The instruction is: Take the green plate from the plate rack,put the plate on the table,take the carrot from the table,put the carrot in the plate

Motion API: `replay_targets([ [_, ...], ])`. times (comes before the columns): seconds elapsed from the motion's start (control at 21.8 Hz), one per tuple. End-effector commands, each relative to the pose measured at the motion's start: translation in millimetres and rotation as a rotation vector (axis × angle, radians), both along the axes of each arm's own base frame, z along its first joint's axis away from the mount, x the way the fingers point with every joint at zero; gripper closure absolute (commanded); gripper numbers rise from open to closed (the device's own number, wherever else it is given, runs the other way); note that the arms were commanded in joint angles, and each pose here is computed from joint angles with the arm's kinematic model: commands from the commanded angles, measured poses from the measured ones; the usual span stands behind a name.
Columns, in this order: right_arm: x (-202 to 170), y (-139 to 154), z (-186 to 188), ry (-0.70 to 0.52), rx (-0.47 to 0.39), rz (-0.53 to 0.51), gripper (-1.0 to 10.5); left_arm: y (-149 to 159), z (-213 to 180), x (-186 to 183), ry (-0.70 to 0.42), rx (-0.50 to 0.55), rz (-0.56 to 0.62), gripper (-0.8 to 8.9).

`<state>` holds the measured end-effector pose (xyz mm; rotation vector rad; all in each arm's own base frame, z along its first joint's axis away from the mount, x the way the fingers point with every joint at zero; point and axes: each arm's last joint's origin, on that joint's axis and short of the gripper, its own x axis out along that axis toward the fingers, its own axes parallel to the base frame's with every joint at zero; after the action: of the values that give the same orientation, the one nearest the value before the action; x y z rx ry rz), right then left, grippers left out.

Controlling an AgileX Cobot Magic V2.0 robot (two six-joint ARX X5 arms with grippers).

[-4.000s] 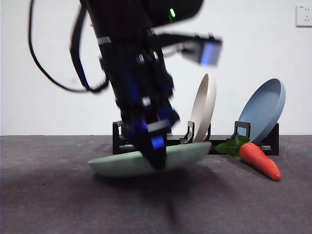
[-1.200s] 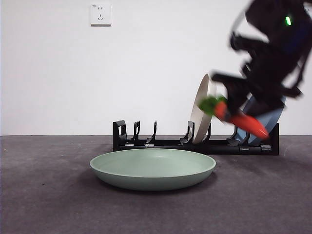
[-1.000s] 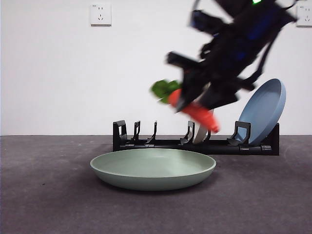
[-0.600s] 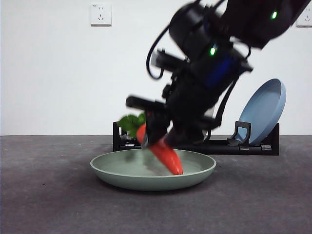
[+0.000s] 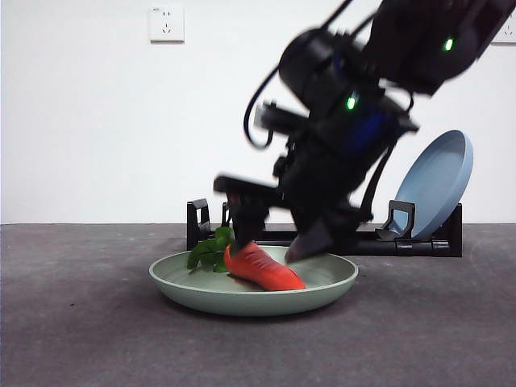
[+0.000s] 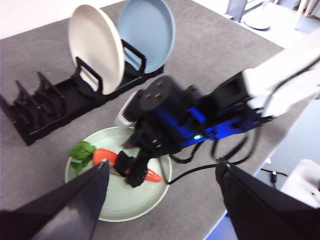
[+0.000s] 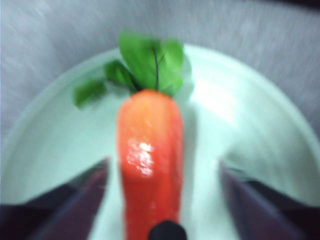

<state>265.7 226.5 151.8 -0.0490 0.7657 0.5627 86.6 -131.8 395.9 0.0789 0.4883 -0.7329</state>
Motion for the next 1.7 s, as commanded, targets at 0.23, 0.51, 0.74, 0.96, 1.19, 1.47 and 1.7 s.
replay_targets([
  [0.23,-45,-35,83,0.010,0.020,0.021,4.4,1,-4,-1,-0.006,0.057,-0.014,4.67],
  [0.51,-126,-101,134,0.192,-0.040,0.100,4.5,6,-12,-4,0.041,0.156,-0.024,4.68],
  [0.74,-159,-130,147,0.201,-0.047,0.100,5.0,9,-18,-6,0.080,0.214,-0.029,4.70],
  [0.96,-172,-141,154,0.167,-0.020,0.102,7.9,12,-21,-8,0.106,0.255,-0.030,5.89],
  [1.19,-176,-145,155,0.164,-0.026,0.106,9.6,13,-22,-8,0.116,0.269,-0.029,8.21],
  [1.47,-176,-145,155,0.166,-0.025,0.101,9.4,13,-23,-8,0.116,0.271,-0.027,8.18],
  [1.7,-176,-145,155,0.165,-0.027,0.100,9.4,13,-23,-8,0.116,0.271,-0.027,8.18],
])
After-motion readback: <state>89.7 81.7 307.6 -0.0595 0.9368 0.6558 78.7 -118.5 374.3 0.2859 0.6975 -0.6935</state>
